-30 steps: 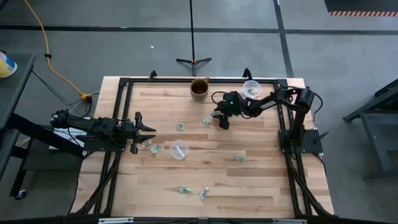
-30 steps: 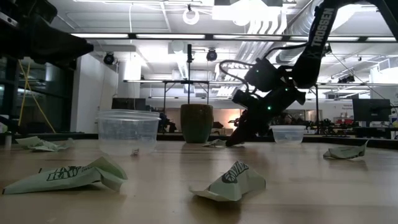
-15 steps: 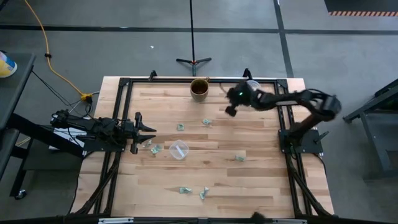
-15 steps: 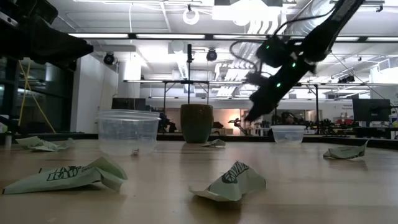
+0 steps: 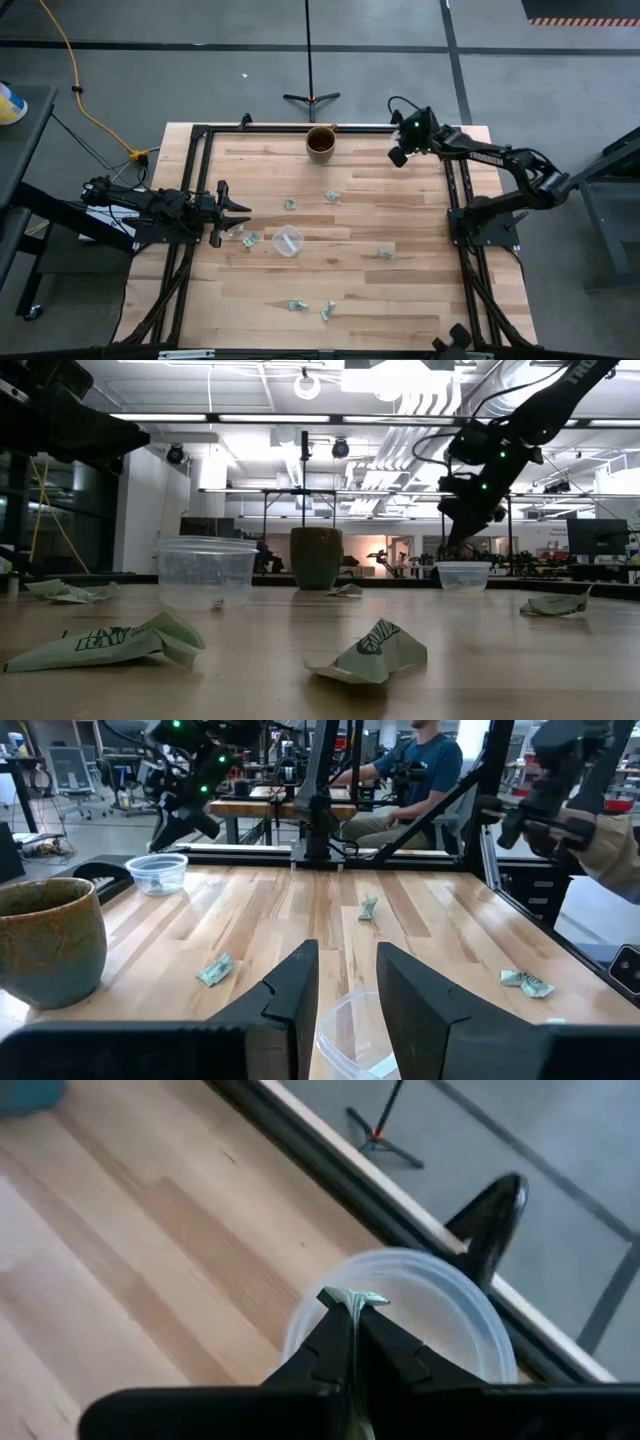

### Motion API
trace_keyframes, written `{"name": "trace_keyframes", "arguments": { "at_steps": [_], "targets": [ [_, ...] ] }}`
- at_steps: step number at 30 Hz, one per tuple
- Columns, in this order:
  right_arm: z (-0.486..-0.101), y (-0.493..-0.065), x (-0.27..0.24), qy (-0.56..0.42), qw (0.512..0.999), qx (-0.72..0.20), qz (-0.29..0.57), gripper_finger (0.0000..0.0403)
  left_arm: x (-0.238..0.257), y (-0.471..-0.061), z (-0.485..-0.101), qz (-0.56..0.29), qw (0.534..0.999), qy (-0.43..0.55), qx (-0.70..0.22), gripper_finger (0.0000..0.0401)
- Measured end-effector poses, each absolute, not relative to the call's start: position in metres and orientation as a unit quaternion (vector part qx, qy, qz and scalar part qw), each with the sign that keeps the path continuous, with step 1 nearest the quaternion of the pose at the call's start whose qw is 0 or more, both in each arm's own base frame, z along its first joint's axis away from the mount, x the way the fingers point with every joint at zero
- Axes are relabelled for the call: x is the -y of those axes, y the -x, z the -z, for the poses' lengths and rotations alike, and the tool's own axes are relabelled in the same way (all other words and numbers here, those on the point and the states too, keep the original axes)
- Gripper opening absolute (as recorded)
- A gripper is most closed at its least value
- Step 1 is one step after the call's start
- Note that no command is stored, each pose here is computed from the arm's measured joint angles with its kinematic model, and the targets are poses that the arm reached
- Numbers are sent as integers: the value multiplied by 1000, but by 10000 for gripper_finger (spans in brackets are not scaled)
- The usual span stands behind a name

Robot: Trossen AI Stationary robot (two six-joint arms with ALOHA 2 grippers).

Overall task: Pick and place items into bin
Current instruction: Put the stevia packet into the top transparent bin

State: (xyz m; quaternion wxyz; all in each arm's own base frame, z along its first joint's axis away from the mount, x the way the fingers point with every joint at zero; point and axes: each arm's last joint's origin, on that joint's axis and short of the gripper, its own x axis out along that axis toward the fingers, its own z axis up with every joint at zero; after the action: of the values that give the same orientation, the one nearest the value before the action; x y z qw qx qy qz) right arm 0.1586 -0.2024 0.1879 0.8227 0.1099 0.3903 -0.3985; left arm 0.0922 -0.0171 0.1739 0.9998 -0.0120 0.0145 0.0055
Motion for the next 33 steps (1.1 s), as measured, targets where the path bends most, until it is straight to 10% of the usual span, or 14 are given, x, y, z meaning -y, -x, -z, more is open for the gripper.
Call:
{"name": "trace_keyframes", "arguments": {
  "at_steps": [9, 18, 25, 33],
  "targets": [
    [-187, -146, 209, -141, 825, -388, 387, 33, 17, -92, -174, -6, 1000, 12, -14, 140],
    [-188, -147, 211, -140, 831, -377, 385, 147, 17, -92, -174, -7, 1000, 12, -14, 140],
    [-206, -193, 179, -125, 966, -226, 23, 204, 17, -92, -174, -8, 1000, 12, -14, 140],
    [-190, -250, 119, 39, 955, -293, 3, 207, 17, -92, -174, -8, 1000, 12, -14, 140]
  ]
}}
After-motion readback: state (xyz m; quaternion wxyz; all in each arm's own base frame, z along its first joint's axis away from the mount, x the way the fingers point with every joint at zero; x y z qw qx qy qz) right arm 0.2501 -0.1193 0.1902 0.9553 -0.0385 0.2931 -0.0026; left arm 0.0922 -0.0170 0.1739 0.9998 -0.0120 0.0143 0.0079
